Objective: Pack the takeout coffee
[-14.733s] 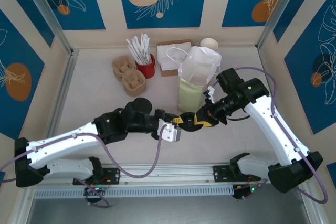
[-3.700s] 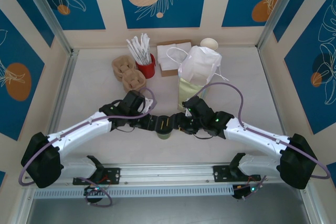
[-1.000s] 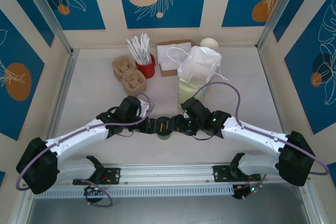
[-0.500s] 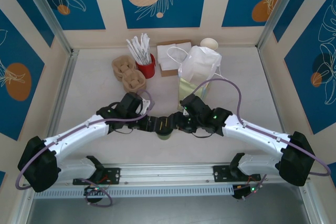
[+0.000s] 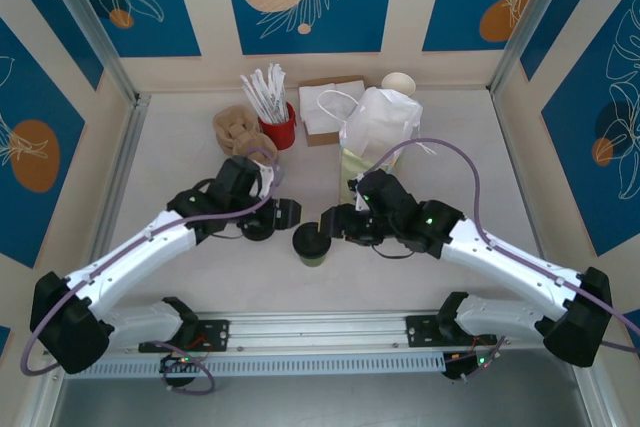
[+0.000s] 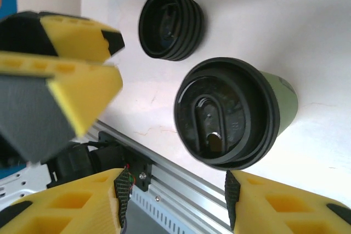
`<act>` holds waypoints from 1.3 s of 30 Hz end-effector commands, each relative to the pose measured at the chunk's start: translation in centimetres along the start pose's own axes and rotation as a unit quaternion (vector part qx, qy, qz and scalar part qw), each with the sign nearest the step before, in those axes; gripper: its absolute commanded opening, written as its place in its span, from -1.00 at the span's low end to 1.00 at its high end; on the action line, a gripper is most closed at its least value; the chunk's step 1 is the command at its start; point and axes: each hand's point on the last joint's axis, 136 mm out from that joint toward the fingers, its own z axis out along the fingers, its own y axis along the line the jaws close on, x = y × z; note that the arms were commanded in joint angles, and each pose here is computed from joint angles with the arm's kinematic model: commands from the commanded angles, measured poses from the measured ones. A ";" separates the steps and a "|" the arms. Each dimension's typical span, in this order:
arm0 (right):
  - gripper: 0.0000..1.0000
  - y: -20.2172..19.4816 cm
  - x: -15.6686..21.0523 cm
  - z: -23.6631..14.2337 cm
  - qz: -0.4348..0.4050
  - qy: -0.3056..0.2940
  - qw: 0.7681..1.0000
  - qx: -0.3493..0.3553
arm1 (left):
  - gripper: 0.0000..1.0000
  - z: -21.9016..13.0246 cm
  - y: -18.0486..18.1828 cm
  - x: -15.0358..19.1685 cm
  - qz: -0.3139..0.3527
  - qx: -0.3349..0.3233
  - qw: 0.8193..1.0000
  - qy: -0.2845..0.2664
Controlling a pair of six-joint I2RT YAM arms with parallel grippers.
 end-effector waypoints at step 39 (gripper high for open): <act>0.03 2.2 -13.7 -13.4 -0.031 -0.172 0.980 -0.093 | 0.17 0.0 20.1 -14.4 -0.243 -0.097 0.948 -0.183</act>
